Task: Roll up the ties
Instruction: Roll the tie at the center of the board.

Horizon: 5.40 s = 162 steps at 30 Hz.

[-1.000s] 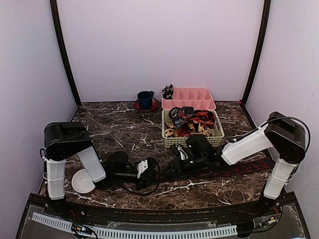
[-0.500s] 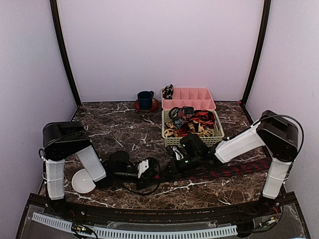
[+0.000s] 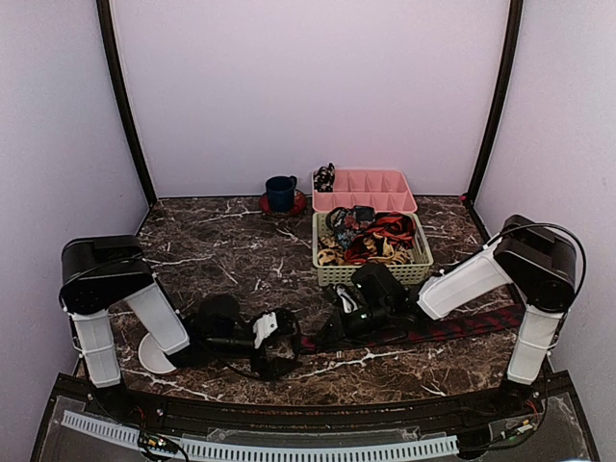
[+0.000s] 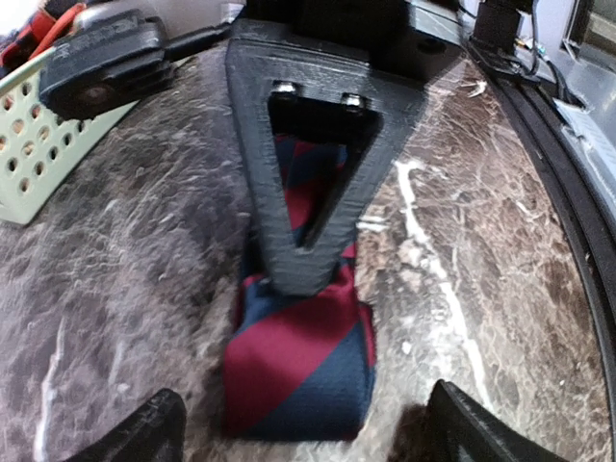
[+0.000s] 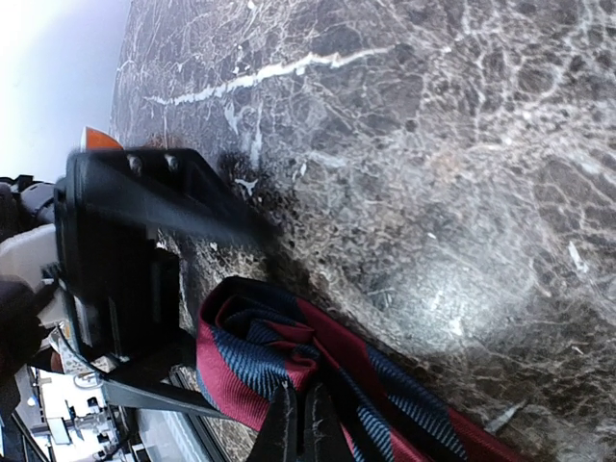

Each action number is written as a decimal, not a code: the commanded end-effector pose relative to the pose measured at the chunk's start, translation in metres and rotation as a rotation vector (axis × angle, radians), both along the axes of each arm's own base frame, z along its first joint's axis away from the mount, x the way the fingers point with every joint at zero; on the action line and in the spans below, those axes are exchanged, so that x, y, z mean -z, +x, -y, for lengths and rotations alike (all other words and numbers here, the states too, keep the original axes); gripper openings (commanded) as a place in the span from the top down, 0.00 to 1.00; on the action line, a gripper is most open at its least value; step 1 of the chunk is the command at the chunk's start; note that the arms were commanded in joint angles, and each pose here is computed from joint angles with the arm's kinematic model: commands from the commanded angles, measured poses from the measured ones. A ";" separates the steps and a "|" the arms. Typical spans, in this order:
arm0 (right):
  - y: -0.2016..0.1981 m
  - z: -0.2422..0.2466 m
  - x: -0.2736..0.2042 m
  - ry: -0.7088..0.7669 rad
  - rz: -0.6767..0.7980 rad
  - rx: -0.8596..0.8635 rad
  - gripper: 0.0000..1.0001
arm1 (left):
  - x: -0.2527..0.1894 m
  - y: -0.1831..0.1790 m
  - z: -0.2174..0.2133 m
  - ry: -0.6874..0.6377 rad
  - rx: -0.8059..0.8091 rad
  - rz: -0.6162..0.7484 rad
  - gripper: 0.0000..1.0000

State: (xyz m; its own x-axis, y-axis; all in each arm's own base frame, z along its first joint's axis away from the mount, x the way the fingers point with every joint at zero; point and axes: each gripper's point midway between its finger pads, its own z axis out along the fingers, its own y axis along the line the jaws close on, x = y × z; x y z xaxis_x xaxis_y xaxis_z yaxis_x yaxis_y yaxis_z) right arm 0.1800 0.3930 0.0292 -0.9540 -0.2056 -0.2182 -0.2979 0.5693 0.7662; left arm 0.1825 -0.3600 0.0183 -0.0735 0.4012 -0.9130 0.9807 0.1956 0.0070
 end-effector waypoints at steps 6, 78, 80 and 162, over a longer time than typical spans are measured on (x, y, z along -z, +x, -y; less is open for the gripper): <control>-0.006 0.020 0.015 -0.039 -0.014 0.036 1.00 | -0.072 0.036 -0.039 -0.191 -0.348 0.070 0.01; 0.004 0.004 -0.022 0.030 -0.005 0.015 0.65 | 0.083 -0.016 0.003 0.254 0.021 -0.149 0.66; 0.000 0.004 -0.014 -0.007 -0.011 -0.002 0.68 | 0.082 -0.016 0.004 0.252 0.023 -0.148 0.66; 0.008 0.016 -0.017 0.029 0.066 -0.034 1.00 | 0.032 0.006 0.053 0.002 0.023 -0.076 0.14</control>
